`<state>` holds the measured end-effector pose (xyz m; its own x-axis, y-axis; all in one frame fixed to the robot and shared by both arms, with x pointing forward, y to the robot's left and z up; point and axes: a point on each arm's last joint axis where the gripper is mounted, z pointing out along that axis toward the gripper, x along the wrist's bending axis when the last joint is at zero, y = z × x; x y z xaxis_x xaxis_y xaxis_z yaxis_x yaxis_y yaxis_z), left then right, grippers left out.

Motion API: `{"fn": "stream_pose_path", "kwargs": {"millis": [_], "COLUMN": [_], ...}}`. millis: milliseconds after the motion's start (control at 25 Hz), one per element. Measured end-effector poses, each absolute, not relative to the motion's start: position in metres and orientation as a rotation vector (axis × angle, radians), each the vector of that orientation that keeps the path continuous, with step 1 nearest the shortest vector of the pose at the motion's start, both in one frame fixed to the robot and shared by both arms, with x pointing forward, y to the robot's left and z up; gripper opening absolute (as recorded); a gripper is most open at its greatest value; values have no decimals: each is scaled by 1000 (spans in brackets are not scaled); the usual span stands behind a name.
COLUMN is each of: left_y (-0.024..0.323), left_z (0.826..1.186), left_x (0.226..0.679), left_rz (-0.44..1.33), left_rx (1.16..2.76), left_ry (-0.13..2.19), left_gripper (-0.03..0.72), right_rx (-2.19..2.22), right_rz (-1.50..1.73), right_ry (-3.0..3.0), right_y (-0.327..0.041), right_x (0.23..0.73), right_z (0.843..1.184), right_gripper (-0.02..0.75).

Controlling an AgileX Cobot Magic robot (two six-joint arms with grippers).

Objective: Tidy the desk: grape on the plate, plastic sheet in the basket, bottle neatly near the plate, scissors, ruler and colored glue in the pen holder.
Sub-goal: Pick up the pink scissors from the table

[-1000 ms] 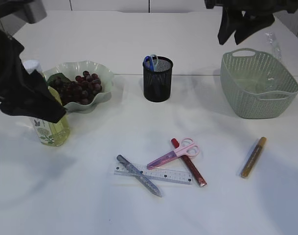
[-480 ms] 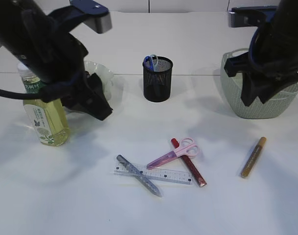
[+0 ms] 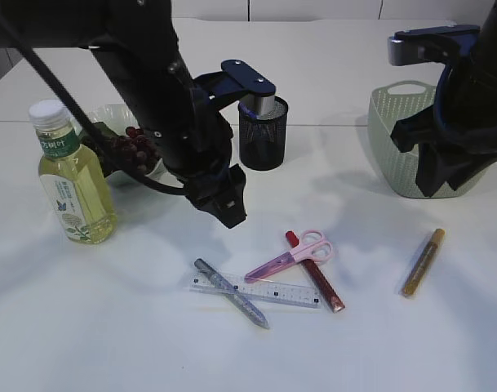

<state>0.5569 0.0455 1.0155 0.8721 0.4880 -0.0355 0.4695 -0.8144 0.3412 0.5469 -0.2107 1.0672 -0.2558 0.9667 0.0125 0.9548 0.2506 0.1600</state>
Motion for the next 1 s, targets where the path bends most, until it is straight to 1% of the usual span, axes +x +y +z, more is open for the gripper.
{"fn": "stream_pose_path", "kwargs": {"millis": [240, 360, 520, 760, 880, 1000], "left_y": [22, 12, 6, 1, -4, -9], "left_z": [1001, 988, 974, 963, 959, 956], "left_x": [569, 571, 572, 577, 582, 587], "left_rz": [63, 33, 9, 13, 10, 5], "left_rx": [2716, 2743, 2766, 2764, 2757, 2745], "left_ry": [676, 664, 660, 661, 663, 665], "left_gripper": [447, 447, 447, 447, 447, 447], "right_rx": [1849, 1850, 1835, 1834, 1872, 1971], "right_rz": [196, 195, 209, 211, 212, 230], "right_ry": [2401, 2395, 2420, 2422, 2390, 2324], "right_y": [-212, -212, -211, -212, -222, -244], "right_x": [547, 548, 547, 548, 551, 555], "right_z": [1068, 1068, 1068, 1068, 1068, 1068], "right_gripper": [262, 262, 261, 261, 261, 249]}}
